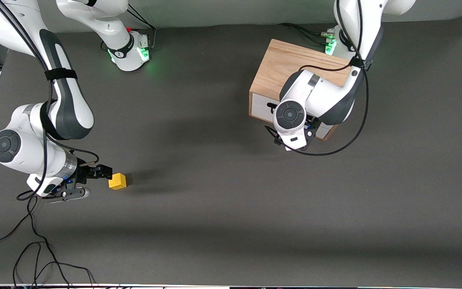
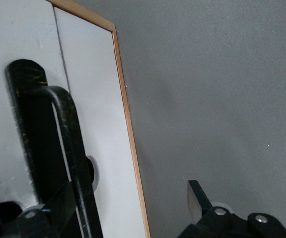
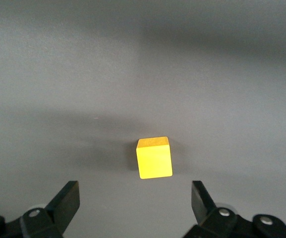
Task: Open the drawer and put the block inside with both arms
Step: 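Pull the drawer open with the left gripper while the right gripper grasps the cube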
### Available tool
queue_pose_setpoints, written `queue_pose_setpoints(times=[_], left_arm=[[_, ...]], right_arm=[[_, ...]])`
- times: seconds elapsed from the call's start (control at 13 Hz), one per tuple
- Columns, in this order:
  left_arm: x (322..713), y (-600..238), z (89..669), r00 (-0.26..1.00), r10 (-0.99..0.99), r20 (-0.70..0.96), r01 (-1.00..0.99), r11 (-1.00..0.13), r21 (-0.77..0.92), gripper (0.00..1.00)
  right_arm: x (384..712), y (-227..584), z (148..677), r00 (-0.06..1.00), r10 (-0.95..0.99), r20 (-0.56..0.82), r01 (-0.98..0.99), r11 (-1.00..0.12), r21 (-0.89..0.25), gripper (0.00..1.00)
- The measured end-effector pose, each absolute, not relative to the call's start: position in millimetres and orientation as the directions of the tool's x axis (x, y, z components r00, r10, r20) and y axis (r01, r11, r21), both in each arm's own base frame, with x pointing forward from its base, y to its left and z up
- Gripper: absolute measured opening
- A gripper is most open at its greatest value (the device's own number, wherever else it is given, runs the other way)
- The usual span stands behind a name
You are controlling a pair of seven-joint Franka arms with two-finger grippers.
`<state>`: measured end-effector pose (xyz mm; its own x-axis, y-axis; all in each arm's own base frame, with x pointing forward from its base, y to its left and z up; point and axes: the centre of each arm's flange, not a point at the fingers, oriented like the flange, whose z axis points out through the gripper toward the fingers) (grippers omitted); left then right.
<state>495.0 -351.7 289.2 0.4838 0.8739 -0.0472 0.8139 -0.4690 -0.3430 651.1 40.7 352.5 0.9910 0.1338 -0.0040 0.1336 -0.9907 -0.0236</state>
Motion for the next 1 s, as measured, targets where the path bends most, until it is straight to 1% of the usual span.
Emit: queue_pose_setpoints(times=[0.31,0.54,0.69,1.0], left_arm=[[496.7,-352.2,281.0,0.484,0.874,-0.045,0.815,-0.469,-0.34,1.0],[499.3,-352.4,282.0,0.484,0.874,-0.044,0.819,-0.47,-0.328,1.0],[503.4,-353.2,284.4,0.483,0.875,-0.044,0.826,-0.471,-0.309,1.0],[521.7,-361.2,288.1,0.479,0.877,-0.048,0.839,-0.473,-0.268,1.0]], right_arm=[[651.7,35.8,319.4,0.99,0.134,0.045,0.135,-0.991,-0.016,1.0],[652.0,33.6,291.9,0.991,0.13,0.038,0.131,-0.991,-0.015,1.0],[651.9,33.4,282.4,0.991,0.13,0.03,0.13,-0.991,-0.015,1.0],[648.4,33.2,258.5,0.992,0.13,-0.003,0.129,-0.991,-0.017,1.0]])
